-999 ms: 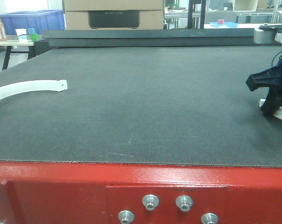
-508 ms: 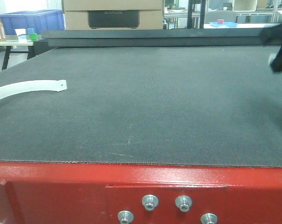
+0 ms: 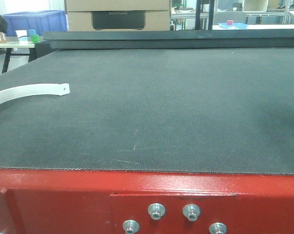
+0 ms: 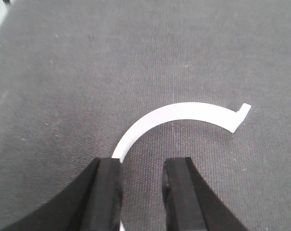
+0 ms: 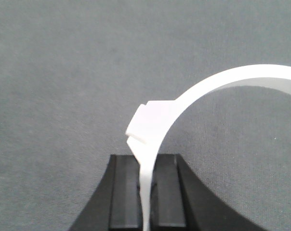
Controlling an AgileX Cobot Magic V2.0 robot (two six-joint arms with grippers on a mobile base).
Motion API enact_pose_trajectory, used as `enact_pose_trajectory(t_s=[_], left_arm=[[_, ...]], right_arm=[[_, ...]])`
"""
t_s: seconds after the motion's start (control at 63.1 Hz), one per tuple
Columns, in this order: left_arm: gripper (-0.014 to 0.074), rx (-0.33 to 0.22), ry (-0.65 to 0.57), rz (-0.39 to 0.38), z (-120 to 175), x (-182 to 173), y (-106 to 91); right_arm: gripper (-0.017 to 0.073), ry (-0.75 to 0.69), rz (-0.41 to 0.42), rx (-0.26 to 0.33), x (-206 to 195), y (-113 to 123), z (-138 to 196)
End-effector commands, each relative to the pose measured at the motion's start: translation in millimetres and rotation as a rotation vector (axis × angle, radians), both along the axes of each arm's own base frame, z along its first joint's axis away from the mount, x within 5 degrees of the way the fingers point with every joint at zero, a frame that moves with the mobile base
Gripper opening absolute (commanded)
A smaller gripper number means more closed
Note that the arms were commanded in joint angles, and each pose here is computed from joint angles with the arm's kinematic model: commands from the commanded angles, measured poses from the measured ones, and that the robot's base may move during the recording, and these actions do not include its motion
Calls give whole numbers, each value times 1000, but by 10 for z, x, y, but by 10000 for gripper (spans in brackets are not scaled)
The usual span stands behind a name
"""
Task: Grab PVC pipe and place in blue bin
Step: 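Lower the open left gripper onto the other white arc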
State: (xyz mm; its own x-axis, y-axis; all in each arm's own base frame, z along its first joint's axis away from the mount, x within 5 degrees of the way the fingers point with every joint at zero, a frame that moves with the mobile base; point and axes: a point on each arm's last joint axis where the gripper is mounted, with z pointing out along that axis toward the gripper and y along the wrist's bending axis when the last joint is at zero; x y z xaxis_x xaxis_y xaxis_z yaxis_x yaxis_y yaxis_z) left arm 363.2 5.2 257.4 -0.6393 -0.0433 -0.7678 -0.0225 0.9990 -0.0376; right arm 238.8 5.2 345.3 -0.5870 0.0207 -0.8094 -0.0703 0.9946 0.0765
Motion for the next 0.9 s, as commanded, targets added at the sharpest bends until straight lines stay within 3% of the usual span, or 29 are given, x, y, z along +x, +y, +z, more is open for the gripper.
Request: enact_pose_trajectory(t_s=[0.0, 0.523, 0.73, 0.888], left_arm=[[160, -26, 1, 18, 12, 74, -7], [166, -1, 120, 4, -354, 191, 2], [268, -1, 125, 4, -370, 195, 2], [279, 27, 128, -10, -381, 197, 10]], right_arm=[[-162, -31, 3, 1, -85, 3, 79], [-162, -20, 14, 2, -201, 15, 128], [-162, -17, 15, 2, -202, 15, 126], [-162, -17, 15, 2, -202, 15, 126]])
